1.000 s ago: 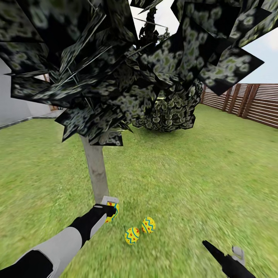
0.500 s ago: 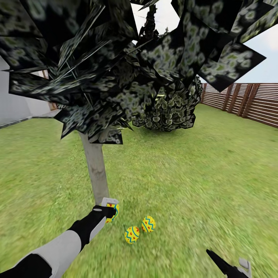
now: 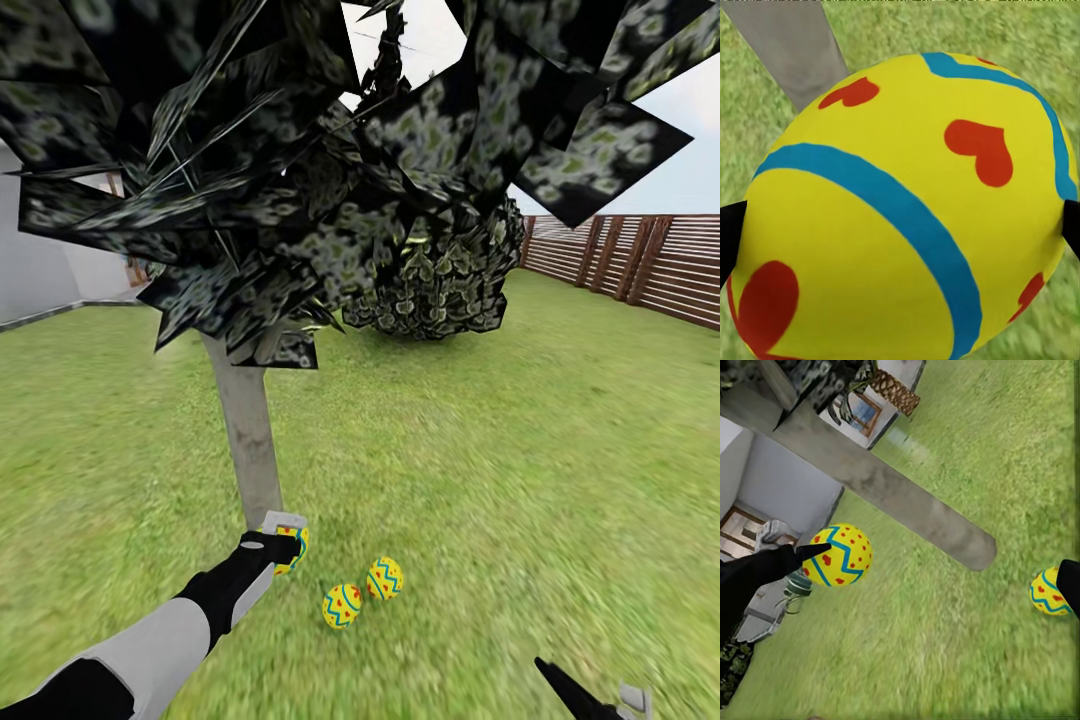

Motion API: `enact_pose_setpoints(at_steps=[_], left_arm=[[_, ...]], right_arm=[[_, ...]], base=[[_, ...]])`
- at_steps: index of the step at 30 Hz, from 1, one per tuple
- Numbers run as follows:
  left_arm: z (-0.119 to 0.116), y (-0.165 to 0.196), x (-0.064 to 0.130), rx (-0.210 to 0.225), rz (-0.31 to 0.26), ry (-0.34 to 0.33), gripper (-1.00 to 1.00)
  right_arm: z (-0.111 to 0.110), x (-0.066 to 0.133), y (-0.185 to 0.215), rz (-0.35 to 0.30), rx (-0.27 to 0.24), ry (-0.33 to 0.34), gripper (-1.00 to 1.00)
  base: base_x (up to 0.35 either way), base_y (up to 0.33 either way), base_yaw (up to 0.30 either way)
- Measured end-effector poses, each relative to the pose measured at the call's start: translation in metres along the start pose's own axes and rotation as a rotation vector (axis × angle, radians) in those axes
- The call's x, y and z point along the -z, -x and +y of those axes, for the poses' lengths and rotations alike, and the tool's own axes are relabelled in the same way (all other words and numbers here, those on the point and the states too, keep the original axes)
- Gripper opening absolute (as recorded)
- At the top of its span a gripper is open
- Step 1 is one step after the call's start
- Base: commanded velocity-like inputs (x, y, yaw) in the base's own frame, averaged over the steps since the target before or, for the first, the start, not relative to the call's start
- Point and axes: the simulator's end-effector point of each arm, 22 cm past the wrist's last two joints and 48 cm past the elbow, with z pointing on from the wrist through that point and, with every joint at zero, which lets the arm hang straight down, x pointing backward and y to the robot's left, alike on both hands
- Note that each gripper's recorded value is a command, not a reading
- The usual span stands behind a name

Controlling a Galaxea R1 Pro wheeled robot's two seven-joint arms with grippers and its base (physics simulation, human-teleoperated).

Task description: Take the three Easter eggs out of the wicker basket on the lawn in the garden, then place them on the lawn next to a single tree (choose any tree) so that all three eggs are next to the same tree and none are left in the basket.

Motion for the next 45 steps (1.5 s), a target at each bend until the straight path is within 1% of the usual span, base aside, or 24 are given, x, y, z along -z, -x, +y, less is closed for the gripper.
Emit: enact_pose_setpoints(at_steps=[4, 10, 23, 32, 37, 45], left_arm=[[0.000, -0.001, -0.003, 0.000, -0.007, 0.000, -1.00], [-0.001, -0.004, -0.006, 0.002, -0.023, 0.001, -1.00], [-0.004, -0.019, -0.014, 0.004, -0.033, 0.001, -1.00], [-0.005, -0.024, -0.019, 0.004, -0.047, 0.003, -1.00], [-0.006, -0.025, -0.023, 0.006, -0.070, 0.004, -1.00], [-0.008, -0.035, -0.032, 0.006, -0.074, 0.004, -1.00]], right_arm=[[-0.006, 0.000, -0.006, -0.003, -0.005, -0.002, 1.00], [-0.012, -0.001, -0.008, -0.016, 0.018, 0.004, 1.00], [-0.023, -0.004, -0.016, -0.028, 0.033, 0.019, 1.00], [-0.031, -0.005, -0.022, -0.036, 0.040, 0.029, 1.00], [-0.037, -0.006, -0.028, -0.035, 0.042, 0.032, 1.00], [-0.049, -0.007, -0.037, -0.035, 0.042, 0.032, 1.00]], base=[[0.000, 0.000, 0.000], [0.000, 0.000, 0.000], [0.000, 0.000, 0.000], [0.000, 0.000, 0.000], [0.000, 0.000, 0.000], [0.000, 0.000, 0.000]])
